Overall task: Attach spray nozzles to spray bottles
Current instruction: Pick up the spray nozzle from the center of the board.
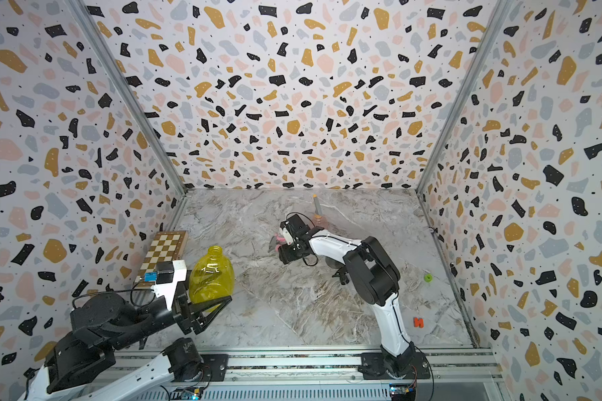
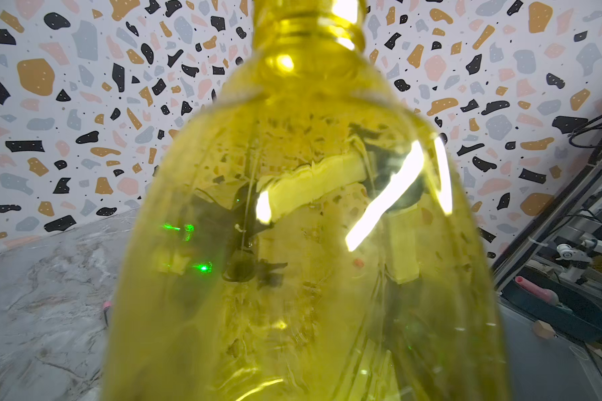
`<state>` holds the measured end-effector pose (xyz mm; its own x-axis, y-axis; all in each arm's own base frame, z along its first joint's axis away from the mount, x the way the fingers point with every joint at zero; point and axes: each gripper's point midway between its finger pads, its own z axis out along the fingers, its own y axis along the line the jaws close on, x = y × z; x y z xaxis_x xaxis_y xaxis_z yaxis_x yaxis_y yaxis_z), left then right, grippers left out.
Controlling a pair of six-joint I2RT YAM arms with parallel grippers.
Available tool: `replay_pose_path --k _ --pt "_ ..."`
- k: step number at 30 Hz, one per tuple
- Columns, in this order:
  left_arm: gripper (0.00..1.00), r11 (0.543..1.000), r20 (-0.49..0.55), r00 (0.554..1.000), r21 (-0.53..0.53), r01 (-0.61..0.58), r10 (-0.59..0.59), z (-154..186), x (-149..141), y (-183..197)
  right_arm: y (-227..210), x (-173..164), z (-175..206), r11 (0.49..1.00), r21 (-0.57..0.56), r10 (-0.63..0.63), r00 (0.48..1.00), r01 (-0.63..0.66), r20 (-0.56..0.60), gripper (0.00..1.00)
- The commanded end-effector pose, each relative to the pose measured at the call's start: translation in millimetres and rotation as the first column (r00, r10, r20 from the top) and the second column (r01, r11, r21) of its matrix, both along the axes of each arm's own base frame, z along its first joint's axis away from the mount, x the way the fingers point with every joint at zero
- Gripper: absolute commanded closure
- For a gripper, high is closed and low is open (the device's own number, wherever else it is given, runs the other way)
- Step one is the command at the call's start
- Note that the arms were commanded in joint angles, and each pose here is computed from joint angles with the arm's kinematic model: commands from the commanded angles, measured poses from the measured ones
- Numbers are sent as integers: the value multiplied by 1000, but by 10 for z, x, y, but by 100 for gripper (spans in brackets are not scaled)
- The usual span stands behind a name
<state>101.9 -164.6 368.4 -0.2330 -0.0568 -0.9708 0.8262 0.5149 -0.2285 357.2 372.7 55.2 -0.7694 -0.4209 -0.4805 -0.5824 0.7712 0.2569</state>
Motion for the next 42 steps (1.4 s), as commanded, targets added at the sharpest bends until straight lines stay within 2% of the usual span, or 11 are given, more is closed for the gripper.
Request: replay_pose_path --k 1,10,19,23,32,38,42 --pt "100 999 26 999 -17 -38 38 61 41 55 95 125 281 999 -44 -7 995 12 102 34" --pt "100 999 15 999 -12 -49 49 68 40 87 263 468 116 983 -183 17 988 11 152 41" --pt "100 998 13 998 -1 -61 61 39 70 81 347 547 -58 957 -290 78 983 -27 167 48" --pt "100 998 11 998 0 -66 66 30 76 89 398 567 -96 954 -297 93 983 -42 160 48" --pt "100 997 6 997 2 -71 71 17 88 88 470 657 -81 968 -249 61 987 -23 146 41" --pt "100 997 4 997 3 -71 71 24 93 80 437 729 -139 969 -246 41 990 -7 133 42" --pt "100 998 1 998 6 -69 69 16 97 70 453 749 -156 973 -232 41 992 -12 119 45"
